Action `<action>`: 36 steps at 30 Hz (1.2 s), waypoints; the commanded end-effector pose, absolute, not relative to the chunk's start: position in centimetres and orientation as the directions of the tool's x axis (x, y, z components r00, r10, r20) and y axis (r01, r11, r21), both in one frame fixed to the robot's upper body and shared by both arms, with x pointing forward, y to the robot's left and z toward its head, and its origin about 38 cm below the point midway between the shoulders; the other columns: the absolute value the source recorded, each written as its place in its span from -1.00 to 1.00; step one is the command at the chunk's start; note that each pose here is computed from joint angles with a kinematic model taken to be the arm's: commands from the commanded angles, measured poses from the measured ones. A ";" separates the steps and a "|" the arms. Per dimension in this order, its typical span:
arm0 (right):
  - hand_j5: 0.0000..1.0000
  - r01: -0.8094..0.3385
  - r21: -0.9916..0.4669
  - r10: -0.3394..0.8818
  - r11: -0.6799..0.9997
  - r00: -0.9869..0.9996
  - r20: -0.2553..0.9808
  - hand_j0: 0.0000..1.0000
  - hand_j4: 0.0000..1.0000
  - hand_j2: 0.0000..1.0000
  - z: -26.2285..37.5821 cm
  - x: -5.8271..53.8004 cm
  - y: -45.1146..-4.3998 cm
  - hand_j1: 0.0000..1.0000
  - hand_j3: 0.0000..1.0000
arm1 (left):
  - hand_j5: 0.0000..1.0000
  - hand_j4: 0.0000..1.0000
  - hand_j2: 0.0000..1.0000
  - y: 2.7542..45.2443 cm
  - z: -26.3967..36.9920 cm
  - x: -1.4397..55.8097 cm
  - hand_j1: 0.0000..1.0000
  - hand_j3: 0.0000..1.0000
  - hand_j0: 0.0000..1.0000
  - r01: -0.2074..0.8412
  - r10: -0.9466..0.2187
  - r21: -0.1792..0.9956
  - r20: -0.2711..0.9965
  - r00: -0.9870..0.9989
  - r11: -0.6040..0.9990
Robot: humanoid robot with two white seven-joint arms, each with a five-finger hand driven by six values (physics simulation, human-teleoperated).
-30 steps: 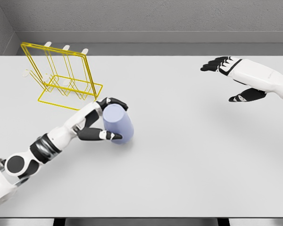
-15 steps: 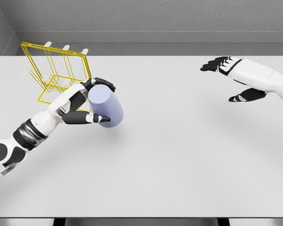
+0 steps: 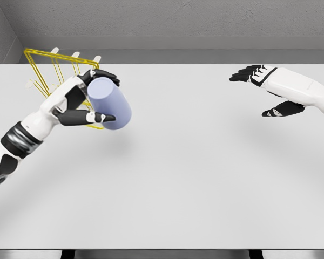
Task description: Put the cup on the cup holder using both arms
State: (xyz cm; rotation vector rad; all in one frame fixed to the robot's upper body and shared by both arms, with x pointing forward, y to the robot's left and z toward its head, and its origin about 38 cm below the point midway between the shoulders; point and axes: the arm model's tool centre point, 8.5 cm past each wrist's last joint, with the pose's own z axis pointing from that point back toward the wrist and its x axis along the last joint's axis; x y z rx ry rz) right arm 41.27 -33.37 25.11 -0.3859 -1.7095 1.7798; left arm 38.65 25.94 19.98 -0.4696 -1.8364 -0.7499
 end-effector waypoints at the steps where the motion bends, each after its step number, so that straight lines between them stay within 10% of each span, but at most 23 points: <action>1: 1.00 -0.238 -0.970 0.617 0.050 -0.756 0.218 1.00 1.00 1.00 25.2 41.3 -33.4 1.00 1.00 | 0.18 0.18 0.18 26.5 20.0 38.9 0.18 0.18 0.18 0.619 -0.030 0.268 0.930 -0.367 0.738; 36: 1.00 -0.235 -0.971 0.612 0.050 -0.761 0.215 1.00 1.00 1.00 25.3 41.2 -33.2 1.00 1.00 | 0.22 0.22 0.22 31.1 21.3 41.4 0.22 0.22 0.22 0.519 -0.078 0.263 0.933 -0.350 0.813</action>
